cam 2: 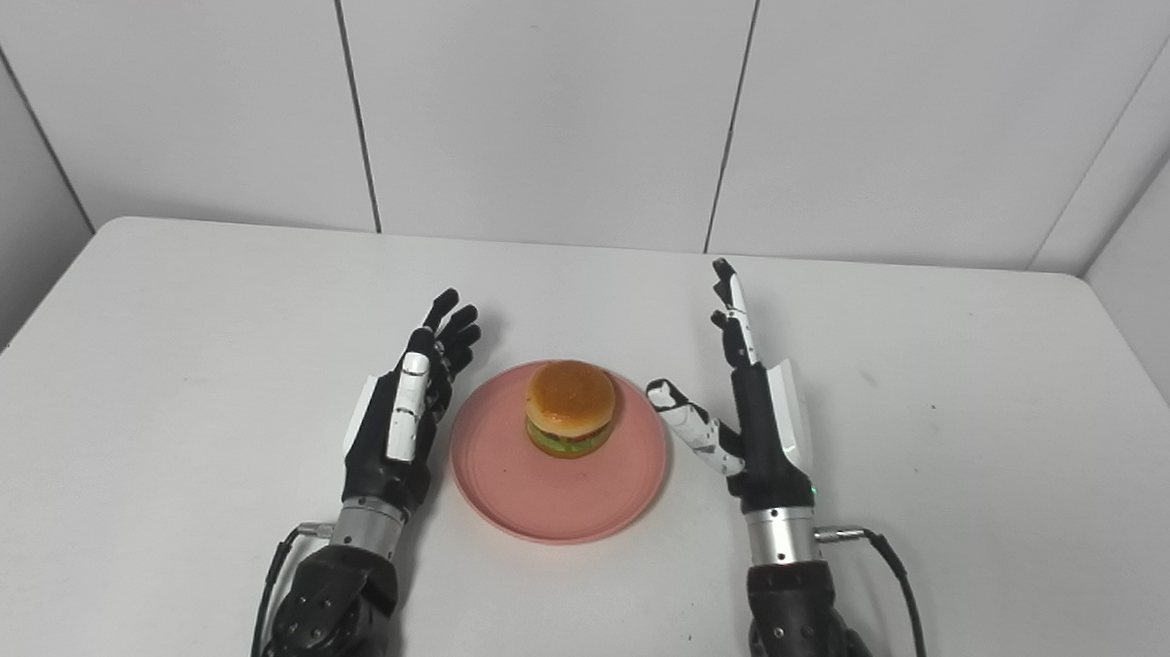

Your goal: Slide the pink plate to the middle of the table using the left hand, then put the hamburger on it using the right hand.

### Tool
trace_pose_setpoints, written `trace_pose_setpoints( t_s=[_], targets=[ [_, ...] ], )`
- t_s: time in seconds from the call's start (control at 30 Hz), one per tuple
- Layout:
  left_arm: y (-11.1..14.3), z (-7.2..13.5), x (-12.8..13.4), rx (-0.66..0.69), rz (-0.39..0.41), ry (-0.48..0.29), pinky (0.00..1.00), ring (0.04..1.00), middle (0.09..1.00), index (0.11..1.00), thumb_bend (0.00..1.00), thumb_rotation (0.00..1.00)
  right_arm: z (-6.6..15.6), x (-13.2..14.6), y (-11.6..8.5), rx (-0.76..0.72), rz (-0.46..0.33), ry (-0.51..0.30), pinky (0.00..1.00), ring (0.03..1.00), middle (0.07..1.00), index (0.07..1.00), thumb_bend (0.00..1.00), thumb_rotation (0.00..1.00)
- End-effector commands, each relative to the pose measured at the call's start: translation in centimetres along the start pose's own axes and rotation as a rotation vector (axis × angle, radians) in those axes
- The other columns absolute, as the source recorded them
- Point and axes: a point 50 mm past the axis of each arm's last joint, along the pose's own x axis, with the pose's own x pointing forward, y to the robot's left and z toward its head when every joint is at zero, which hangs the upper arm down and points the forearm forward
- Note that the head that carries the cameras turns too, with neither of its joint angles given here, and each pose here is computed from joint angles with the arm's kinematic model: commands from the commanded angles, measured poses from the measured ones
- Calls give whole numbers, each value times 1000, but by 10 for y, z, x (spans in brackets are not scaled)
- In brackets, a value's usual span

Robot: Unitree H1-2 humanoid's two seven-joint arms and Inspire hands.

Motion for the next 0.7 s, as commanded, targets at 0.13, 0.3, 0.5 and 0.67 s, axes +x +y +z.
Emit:
trace_pose_setpoints(
  t_s=[0.13,0.3,0.5,0.67],
  targets=[
    [28,-27,-27,63,18,52,1000,975,973,959,545,1000,-19,-27,11,125,1,180,981,1000,1000,1000,598,989],
    [33,-29,-28,85,11,64,1000,985,983,974,543,1000,-22,-30,19,242,-11,240,994,1000,1000,1000,629,945],
    [38,-30,-26,89,12,87,1000,999,999,998,511,1000,-28,-35,25,340,12,298,996,1000,1000,1000,590,953],
    [42,-31,-25,120,22,135,1000,1000,1000,1000,512,1000,-35,-41,25,371,37,335,1000,1000,1000,1000,580,975]
  ],
)
